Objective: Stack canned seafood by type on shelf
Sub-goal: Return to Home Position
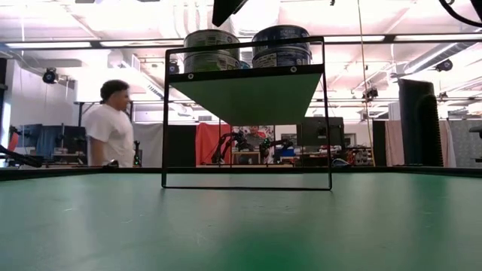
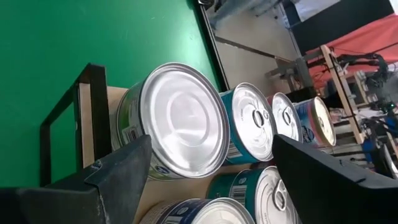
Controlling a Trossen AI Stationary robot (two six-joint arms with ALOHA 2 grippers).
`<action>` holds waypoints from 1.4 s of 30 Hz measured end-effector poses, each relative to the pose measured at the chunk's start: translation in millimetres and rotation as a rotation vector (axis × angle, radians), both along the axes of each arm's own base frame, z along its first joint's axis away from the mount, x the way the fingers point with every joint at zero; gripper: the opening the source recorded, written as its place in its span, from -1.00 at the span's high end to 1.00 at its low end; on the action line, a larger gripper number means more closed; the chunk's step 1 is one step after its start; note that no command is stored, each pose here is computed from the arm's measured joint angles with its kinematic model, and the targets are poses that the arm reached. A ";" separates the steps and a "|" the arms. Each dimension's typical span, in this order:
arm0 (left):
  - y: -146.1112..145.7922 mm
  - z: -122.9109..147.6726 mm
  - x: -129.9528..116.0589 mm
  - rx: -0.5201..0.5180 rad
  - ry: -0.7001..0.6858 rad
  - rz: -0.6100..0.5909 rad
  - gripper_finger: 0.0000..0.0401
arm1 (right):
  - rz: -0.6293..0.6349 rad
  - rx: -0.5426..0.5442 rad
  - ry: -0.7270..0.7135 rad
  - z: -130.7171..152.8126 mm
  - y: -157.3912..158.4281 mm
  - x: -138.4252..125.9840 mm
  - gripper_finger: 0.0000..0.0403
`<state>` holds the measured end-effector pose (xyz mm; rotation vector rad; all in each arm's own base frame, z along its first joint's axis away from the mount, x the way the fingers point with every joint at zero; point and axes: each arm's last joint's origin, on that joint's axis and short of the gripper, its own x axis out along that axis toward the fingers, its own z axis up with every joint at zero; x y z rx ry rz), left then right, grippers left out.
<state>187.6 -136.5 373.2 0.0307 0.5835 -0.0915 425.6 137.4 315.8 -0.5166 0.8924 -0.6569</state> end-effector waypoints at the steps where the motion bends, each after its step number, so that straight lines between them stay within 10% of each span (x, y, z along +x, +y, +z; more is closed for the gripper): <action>1: -2.2 -4.9 -0.6 -0.008 0.008 0.004 -0.99 | 0.002 -0.002 0.003 0.0 0.0 0.0 -0.61; 24: 13.9 -114.1 1.7 0.124 -0.036 0.076 -0.99 | 0.001 0.000 -0.039 23.7 36.3 -48.8 -0.61; 36: 38.8 -94.1 -13.8 0.061 -0.117 0.063 -0.99 | -0.129 0.078 -0.249 58.6 0.6 -122.6 -0.61; 42: 46.7 -91.7 -19.7 0.261 -0.163 0.088 -0.99 | -0.162 0.070 -0.466 30.2 -17.4 -175.4 -0.61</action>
